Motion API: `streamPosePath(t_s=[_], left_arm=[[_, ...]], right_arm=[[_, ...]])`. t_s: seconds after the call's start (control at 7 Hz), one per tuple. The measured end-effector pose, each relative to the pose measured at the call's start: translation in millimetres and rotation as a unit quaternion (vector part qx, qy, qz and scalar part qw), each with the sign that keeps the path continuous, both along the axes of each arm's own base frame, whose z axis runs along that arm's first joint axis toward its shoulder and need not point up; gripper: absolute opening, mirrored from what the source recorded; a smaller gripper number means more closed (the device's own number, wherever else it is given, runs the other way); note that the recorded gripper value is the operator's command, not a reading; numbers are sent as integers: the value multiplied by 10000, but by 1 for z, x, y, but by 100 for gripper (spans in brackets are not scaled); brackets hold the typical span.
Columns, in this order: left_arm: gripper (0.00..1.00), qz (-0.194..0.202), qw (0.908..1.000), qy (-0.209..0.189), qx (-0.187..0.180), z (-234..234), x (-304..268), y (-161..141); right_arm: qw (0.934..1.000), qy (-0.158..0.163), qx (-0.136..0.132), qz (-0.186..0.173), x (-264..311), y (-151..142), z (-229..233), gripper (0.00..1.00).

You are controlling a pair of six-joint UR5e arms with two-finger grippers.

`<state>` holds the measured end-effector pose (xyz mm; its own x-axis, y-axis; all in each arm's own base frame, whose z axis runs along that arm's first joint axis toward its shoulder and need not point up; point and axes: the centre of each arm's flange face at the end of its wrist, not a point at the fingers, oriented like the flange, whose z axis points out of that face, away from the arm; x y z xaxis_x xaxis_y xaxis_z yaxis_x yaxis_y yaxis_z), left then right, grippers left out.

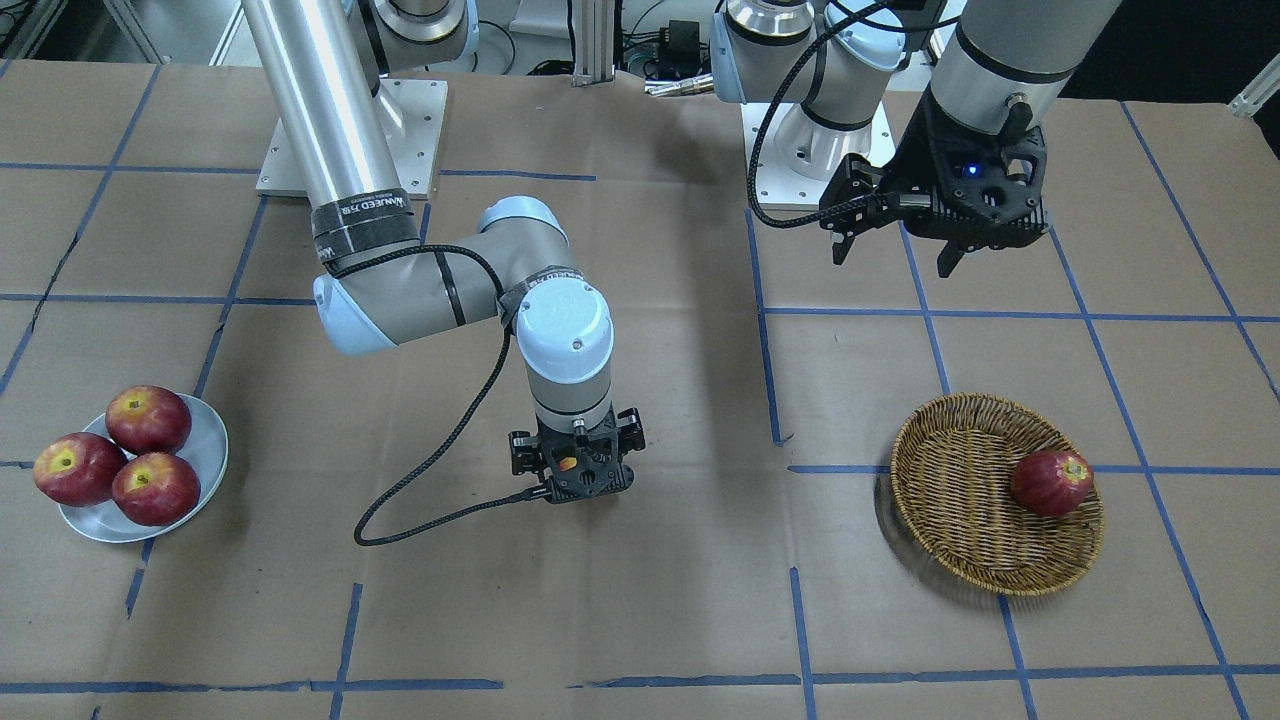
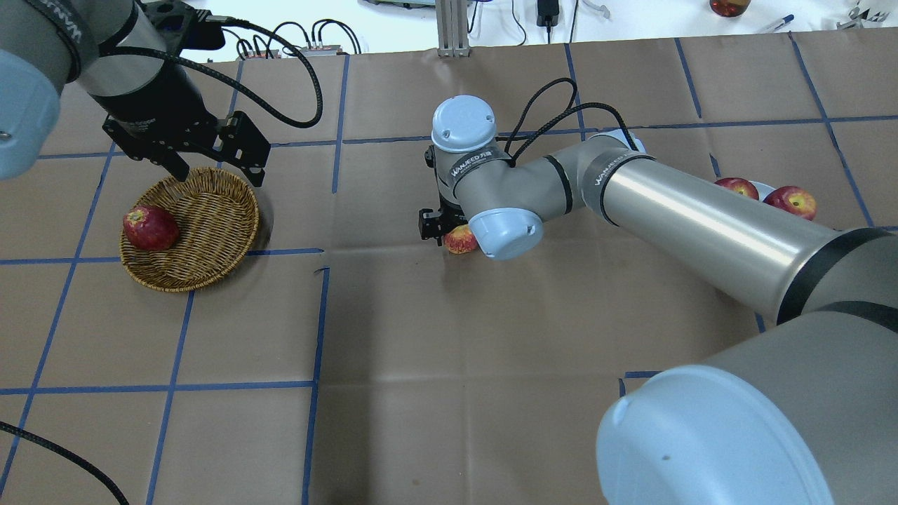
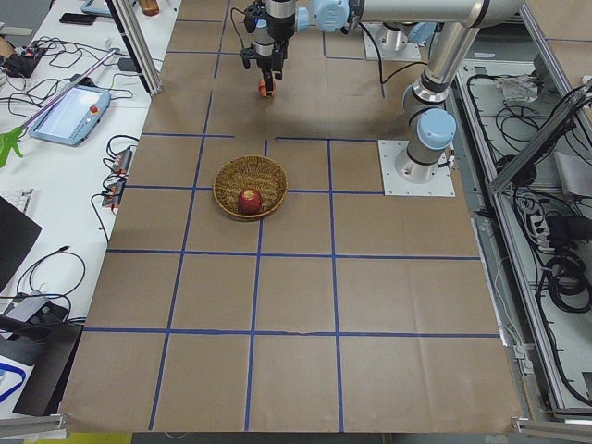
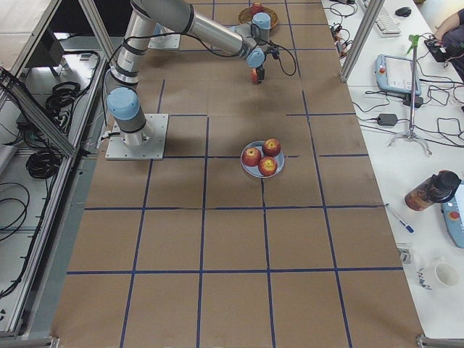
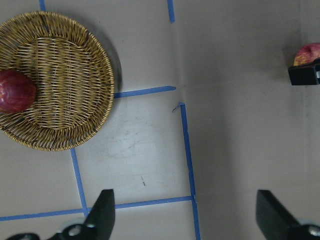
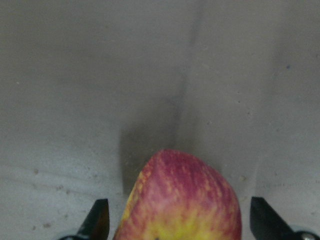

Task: Transfer apple from basket to plate
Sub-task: 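Carry the apple with the right gripper over the white plate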

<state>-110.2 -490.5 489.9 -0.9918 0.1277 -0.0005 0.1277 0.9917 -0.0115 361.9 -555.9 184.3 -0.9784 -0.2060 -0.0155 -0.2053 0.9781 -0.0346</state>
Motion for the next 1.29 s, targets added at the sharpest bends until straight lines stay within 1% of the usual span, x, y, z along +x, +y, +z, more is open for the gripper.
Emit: streamPosePath(t_s=[0.14,0.43,0.71,1.0,1.14,1.29], left_arm=[[99,1,10000,0,2,0,0,0],[99,5,10000,0,6,-1,0,0],[99,-2,10000,-2,3,0,0,0],[99,-2,10000,6,6,-1,0,0],[99,15,10000,28,10,-1,-1,-1],[99,38,10000,43,12,-1,-1,-1]], right_arm=[[10000,-1,-26,-3,0,0,3,47],[10000,-15,-78,-14,0,-2,9,45],[9997,-79,-220,-47,-1,-9,33,45],[9995,-113,-266,-137,-10,-17,86,45],[9993,-100,-244,-255,-25,-21,120,45],[9988,-79,-210,-424,-55,-25,153,45]])
